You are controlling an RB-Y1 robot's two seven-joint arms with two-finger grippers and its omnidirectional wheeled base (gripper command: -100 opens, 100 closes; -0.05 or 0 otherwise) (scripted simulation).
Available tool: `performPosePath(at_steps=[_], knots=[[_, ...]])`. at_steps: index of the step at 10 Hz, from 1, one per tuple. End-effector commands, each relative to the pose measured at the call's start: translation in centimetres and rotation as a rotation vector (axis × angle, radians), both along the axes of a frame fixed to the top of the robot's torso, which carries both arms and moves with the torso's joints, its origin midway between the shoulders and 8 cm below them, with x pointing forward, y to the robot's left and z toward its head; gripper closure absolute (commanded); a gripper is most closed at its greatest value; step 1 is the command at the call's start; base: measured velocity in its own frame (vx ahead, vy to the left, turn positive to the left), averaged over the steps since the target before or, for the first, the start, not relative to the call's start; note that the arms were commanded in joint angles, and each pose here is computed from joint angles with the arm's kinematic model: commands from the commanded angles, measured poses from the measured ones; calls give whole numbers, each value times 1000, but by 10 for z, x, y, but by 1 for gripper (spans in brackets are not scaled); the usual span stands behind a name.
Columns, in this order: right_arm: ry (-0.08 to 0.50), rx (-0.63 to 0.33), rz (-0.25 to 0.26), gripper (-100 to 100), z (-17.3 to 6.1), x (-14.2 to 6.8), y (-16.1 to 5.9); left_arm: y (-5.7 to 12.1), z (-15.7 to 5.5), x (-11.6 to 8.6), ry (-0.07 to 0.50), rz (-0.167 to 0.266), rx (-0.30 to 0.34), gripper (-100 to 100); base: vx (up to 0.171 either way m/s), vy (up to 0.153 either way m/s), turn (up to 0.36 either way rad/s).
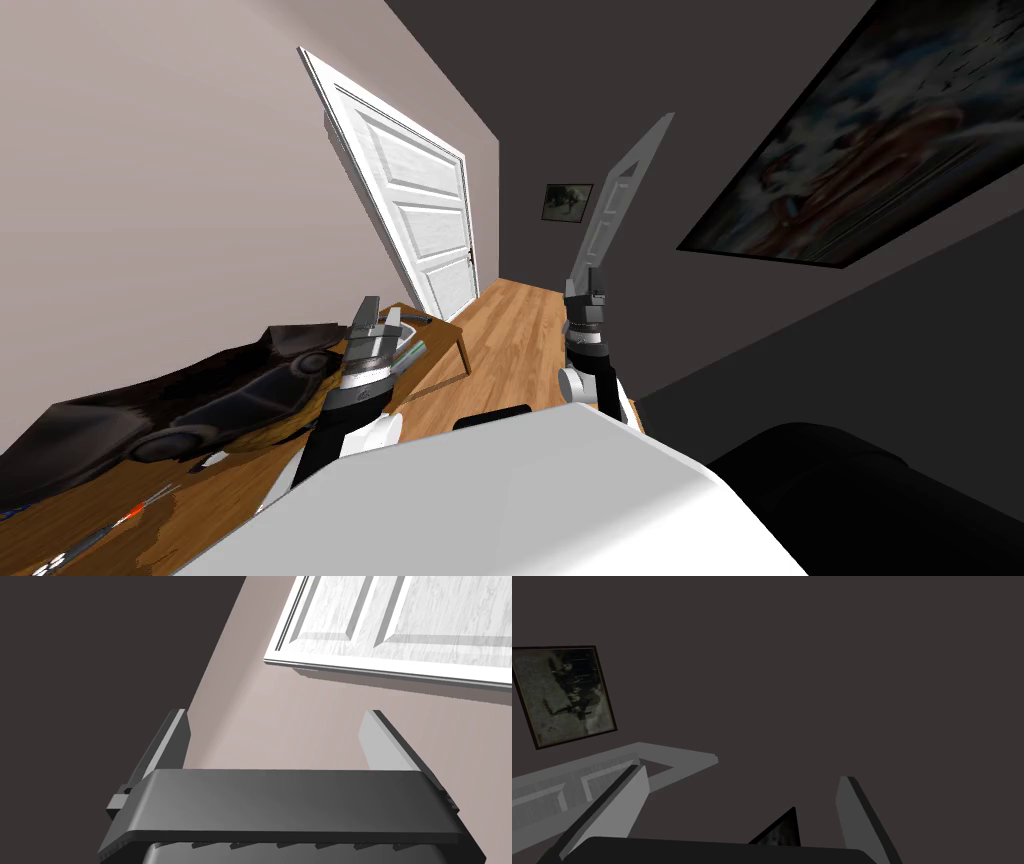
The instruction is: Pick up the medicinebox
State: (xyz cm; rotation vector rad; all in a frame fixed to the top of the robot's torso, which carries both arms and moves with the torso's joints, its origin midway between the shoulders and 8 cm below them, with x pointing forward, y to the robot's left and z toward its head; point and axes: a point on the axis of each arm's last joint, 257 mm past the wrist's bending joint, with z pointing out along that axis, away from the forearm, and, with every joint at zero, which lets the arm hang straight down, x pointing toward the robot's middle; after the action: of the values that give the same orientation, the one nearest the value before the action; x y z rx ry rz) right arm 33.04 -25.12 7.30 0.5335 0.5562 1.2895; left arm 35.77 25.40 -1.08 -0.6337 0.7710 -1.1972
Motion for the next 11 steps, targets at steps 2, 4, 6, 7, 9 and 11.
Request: performPosePath(at_steps=[2, 4, 6, 7, 9, 11], knots=[[0, 0, 0, 0, 0, 0, 0, 1, -17, 20, 59, -32, 23, -100, -6, -1, 58], [0, 0, 0, 0, 0, 0, 0, 6, -32, 40, 114, -44, 19, -100, -9, -3, 61], [0, 0, 0, 0, 0, 0, 0, 14, -48, 63, 172, -51, 1, -100, -12, -4, 82], [0, 0, 0, 0, 0, 0, 0, 20, -55, 73, 200, -51, -13, -100, -11, -5, 75], [0, 0, 0, 0, 0, 0, 0, 25, -66, 92, 245, -51, -34, -100, -6, -3, 56], [0, 0, 0, 0, 0, 0, 0, 31, -76, 107, 287, -49, -58, -100, -4, -1, 51]])
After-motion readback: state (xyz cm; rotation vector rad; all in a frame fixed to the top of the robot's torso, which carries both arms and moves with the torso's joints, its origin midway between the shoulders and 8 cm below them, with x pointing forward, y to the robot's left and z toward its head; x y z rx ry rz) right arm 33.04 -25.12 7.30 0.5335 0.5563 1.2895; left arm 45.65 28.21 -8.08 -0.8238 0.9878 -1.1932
